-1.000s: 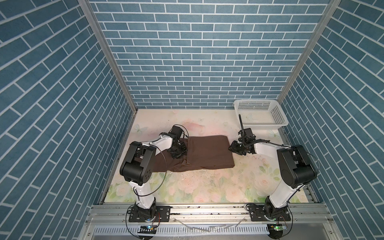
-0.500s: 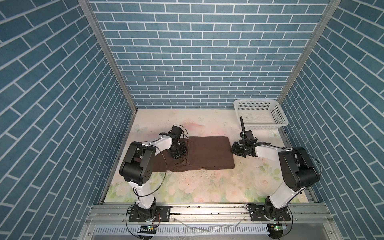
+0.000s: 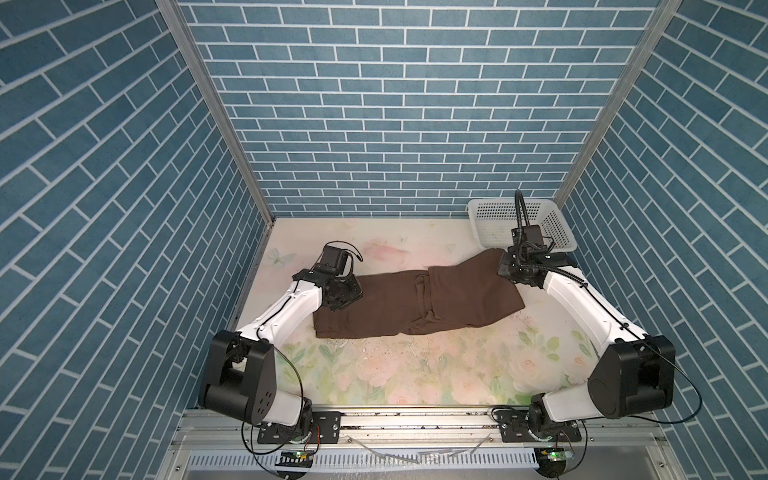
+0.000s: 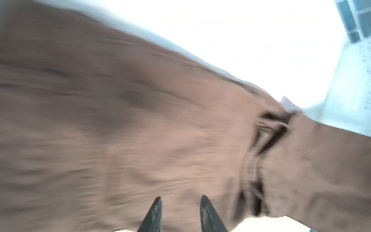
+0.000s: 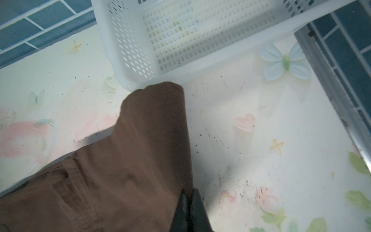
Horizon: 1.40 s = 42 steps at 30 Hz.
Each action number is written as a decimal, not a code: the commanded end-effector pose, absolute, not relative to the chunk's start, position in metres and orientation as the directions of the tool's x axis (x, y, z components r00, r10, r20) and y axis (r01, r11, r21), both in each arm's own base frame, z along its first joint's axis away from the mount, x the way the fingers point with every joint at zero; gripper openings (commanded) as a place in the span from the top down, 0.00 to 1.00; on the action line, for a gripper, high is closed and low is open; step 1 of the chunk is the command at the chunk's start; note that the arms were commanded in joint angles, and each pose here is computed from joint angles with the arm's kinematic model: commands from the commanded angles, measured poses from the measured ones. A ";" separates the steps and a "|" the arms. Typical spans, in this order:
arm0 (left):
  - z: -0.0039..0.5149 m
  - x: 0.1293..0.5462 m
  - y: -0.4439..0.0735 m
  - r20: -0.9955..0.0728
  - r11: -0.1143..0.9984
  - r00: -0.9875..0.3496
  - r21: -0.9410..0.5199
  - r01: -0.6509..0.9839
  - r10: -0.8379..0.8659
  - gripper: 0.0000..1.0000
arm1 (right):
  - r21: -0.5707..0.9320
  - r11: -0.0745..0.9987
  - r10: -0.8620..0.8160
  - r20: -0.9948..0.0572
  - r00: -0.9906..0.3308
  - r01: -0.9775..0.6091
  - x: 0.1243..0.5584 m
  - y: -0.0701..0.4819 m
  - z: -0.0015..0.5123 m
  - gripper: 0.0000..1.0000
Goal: Fold and stack the trousers
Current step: 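Lift the folded end and fold it toward the left gripper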
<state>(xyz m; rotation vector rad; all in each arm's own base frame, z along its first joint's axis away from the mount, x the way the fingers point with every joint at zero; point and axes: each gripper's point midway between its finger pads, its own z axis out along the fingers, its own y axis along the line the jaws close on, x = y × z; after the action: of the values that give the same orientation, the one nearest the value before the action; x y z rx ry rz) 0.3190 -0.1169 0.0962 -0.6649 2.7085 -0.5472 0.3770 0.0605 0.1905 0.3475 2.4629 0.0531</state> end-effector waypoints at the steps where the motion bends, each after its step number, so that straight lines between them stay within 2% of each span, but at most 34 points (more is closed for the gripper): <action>1: 0.066 0.294 -0.091 -0.135 0.823 -0.845 -0.346 -0.449 -0.518 0.69 | 0.074 0.976 0.202 -0.650 -0.733 0.203 0.372 0.059 0.237 1.00; 5: 0.055 0.282 -0.072 -0.138 0.818 -0.830 -0.316 -0.481 -0.541 0.77 | 0.055 0.992 0.120 -0.670 -0.732 0.113 0.374 0.091 0.264 1.00; 14: 0.042 0.276 -0.053 -0.125 0.822 -0.827 -0.260 -0.506 -0.548 0.80 | 0.116 0.987 0.003 -0.702 -0.712 -0.110 0.378 0.201 0.304 1.00; 24: 0.049 0.268 -0.038 -0.132 0.807 -0.811 -0.279 -0.521 -0.570 0.80 | 0.234 0.918 -0.090 -0.666 -0.740 -0.322 0.364 0.330 0.297 1.00; 29: 0.065 0.262 -0.020 -0.129 0.757 -0.766 -0.322 -0.569 -0.630 0.78 | 0.295 0.871 -0.122 -0.644 -0.755 -0.392 0.355 0.382 0.290 1.00; 37: 0.074 0.248 0.006 -0.116 0.698 -0.709 -0.344 -0.628 -0.695 0.72 | 0.371 0.797 -0.180 -0.607 -0.774 -0.476 0.335 0.446 0.268 1.00; 42: 0.057 0.242 0.001 -0.070 0.691 -0.717 -0.345 -0.635 -0.693 0.78 | 0.413 0.761 -0.205 -0.579 -0.789 -0.500 0.324 0.473 0.251 1.00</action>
<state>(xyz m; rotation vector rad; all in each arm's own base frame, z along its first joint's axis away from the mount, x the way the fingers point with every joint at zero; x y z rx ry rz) 0.2541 0.0063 0.0710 -1.0661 2.6450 -0.4218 0.3293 0.4482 0.2283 -0.5431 2.4982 0.6251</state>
